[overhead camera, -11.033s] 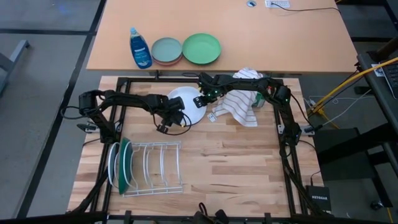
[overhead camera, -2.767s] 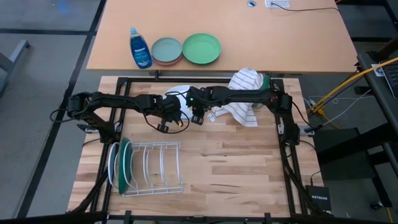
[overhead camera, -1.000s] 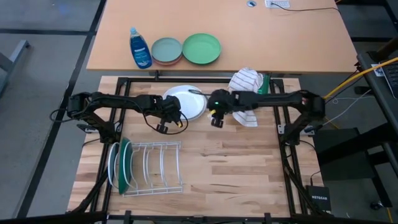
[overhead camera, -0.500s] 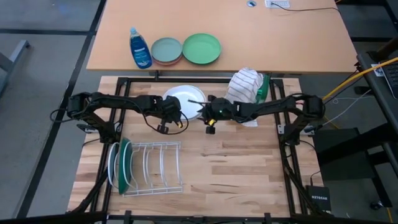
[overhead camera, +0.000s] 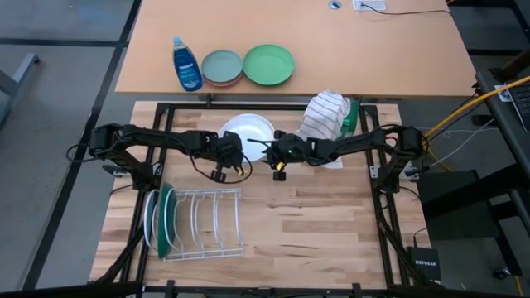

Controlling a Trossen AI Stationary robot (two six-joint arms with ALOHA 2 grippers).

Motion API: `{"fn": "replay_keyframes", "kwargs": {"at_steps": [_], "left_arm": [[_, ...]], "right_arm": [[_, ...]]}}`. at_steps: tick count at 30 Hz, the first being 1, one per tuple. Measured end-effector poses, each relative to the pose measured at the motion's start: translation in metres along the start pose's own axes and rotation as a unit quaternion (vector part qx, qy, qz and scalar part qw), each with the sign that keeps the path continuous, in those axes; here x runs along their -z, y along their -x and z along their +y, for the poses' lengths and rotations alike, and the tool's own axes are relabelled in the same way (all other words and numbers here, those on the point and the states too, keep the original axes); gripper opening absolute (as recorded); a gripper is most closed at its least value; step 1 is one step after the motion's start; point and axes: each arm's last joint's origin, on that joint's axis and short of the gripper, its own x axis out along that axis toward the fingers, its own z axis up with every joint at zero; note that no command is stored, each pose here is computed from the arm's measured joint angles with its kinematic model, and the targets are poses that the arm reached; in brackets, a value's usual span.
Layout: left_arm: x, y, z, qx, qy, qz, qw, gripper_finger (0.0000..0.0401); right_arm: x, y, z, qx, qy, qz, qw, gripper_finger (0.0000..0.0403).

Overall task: Sort dishes
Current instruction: Put the white plate in the white dish rack

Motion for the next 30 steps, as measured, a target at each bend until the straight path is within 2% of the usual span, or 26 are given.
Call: {"fn": "replay_keyframes", "kwargs": {"at_steps": [9,13,22,30], "left_arm": [[-0.007,0.001,-0.004,-0.005,-0.006,-0.022,1.000,0.0014],[-0.008,0.002,-0.005,-0.004,-0.007,-0.023,1.000,0.0014],[-0.011,0.003,-0.010,-0.004,-0.011,-0.029,1.000,0.0014],[-0.015,0.004,-0.012,-0.007,-0.016,-0.042,0.999,0.0014]], "right_arm": [[0.001,0.000,0.000,-0.001,0.010,0.001,1.000,0.0149],[0.001,0.000,0.002,-0.026,0.011,-0.001,1.000,0.0149],[0.006,0.000,0.004,-0.036,0.011,0.024,0.999,0.0149],[0.009,0.000,0.003,-0.019,0.013,0.043,0.999,0.0149]]}}
